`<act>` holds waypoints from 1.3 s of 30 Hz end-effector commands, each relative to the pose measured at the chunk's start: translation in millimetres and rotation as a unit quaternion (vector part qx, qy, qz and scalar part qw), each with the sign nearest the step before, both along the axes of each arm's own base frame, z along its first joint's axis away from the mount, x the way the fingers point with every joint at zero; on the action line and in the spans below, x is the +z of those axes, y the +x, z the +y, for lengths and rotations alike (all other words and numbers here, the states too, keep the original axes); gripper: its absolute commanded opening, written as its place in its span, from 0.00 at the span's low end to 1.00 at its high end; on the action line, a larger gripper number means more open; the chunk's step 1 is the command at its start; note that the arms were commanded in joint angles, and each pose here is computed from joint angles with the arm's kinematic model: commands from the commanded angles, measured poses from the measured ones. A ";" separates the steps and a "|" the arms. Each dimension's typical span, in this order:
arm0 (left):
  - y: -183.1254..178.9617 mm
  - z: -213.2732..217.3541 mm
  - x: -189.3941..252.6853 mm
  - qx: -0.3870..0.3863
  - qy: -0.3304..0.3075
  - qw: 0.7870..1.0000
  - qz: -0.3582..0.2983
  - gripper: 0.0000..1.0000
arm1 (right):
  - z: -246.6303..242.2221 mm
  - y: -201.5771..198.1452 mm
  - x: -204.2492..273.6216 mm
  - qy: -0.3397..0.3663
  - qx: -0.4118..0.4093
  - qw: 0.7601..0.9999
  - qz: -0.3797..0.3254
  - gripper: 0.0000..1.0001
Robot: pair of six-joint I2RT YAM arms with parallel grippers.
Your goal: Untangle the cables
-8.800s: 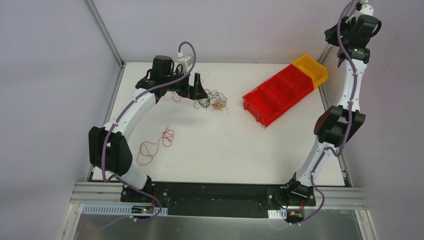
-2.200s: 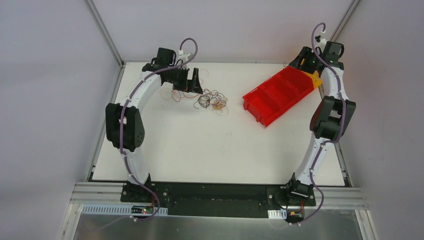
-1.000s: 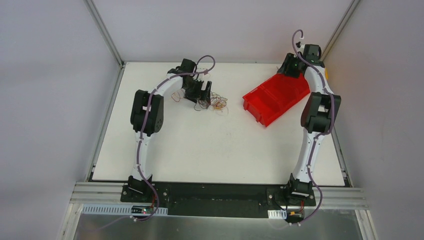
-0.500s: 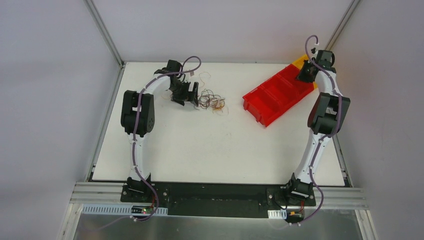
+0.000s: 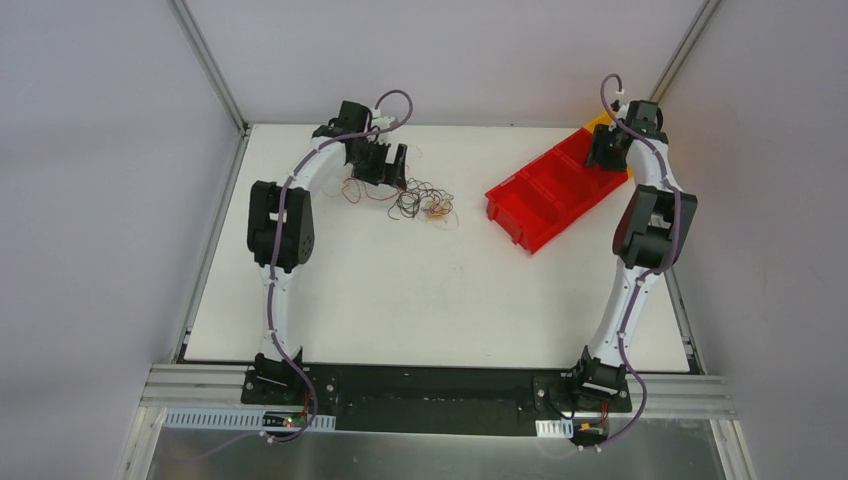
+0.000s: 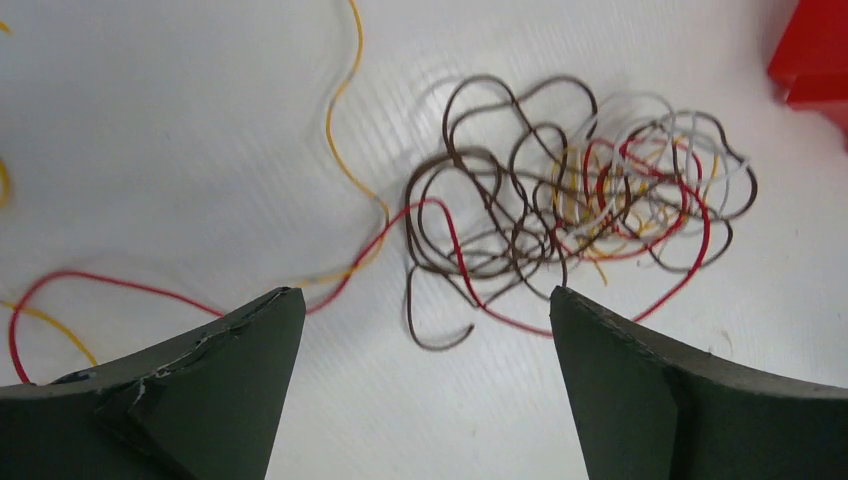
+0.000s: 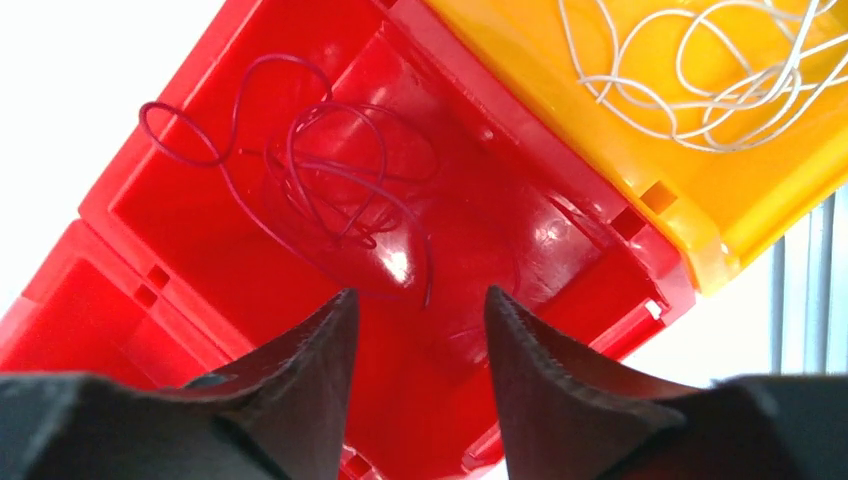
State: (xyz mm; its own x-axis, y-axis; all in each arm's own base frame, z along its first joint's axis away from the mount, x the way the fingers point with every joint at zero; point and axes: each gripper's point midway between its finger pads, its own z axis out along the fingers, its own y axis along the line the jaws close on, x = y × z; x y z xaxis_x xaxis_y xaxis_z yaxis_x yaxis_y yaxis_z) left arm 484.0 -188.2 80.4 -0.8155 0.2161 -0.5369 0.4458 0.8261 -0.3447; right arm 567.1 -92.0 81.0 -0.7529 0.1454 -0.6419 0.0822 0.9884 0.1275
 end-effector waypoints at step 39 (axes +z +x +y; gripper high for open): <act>-128.7 -35.3 37.9 -0.036 -0.200 0.975 0.091 0.76 | 412.1 -205.6 36.0 0.243 0.347 0.902 0.080 0.65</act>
